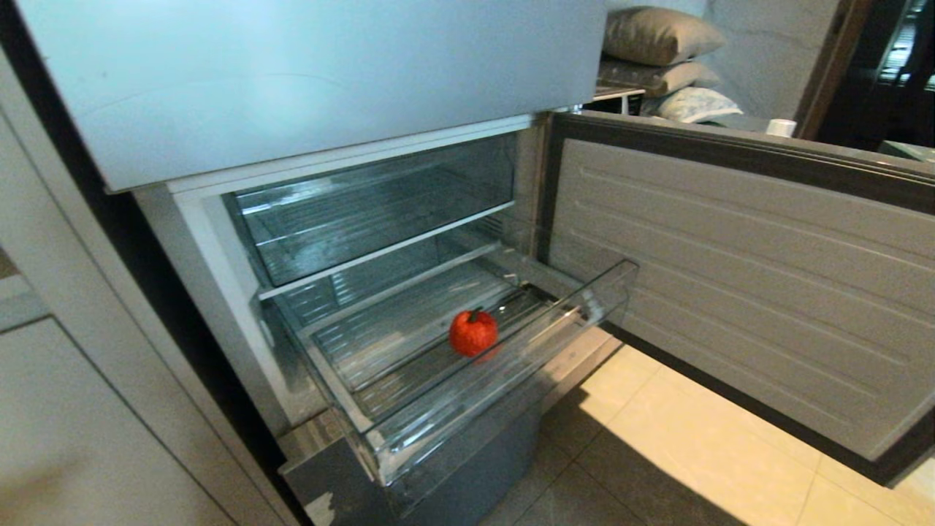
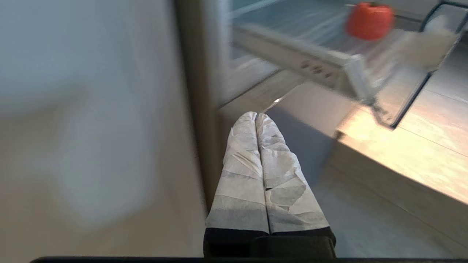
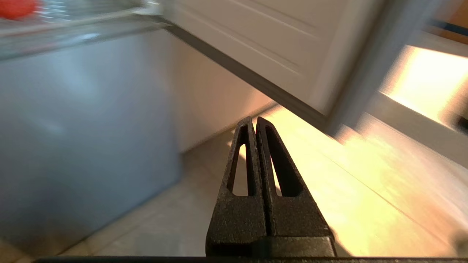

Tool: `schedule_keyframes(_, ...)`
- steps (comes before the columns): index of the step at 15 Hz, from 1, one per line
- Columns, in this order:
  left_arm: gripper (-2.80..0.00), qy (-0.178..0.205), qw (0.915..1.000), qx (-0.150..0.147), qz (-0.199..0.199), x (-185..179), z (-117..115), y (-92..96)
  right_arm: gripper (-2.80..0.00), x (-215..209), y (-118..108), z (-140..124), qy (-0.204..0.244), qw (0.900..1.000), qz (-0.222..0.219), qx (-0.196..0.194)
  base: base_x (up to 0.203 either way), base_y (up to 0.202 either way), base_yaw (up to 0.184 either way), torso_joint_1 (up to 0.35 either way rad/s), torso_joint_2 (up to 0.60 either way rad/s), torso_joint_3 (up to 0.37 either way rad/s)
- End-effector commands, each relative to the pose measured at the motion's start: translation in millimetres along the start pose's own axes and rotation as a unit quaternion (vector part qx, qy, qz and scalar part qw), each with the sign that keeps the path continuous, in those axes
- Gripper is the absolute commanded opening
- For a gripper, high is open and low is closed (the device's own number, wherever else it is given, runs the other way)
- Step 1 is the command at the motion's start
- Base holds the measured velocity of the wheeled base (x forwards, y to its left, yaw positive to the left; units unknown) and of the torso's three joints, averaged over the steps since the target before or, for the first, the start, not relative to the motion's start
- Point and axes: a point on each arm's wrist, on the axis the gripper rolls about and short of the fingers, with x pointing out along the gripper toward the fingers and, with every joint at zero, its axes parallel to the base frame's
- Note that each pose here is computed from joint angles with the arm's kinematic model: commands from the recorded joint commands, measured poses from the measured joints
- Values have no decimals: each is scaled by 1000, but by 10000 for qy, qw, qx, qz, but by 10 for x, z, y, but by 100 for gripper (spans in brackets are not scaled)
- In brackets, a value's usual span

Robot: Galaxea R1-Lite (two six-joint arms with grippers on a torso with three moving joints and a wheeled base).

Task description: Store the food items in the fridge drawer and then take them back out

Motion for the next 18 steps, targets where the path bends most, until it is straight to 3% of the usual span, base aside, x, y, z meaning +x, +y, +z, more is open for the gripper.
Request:
schedule_keyframes(1,-280,18,10000,-2,2,2,-4,0,-280,1,0,0,9,10000,-4,5,2,5,-183,-2,5,2)
schedule_keyframes(8,-280,10,10000,-2,2,2,-3,0,-280,1,0,0,9,10000,-14,36,0,8,-162,2,2,2)
schedule_keyframes(18,-280,10,10000,-2,2,2,-3,0,-280,1,-1,5,-14,10000,-12,17,0,0,-6,0,0,0)
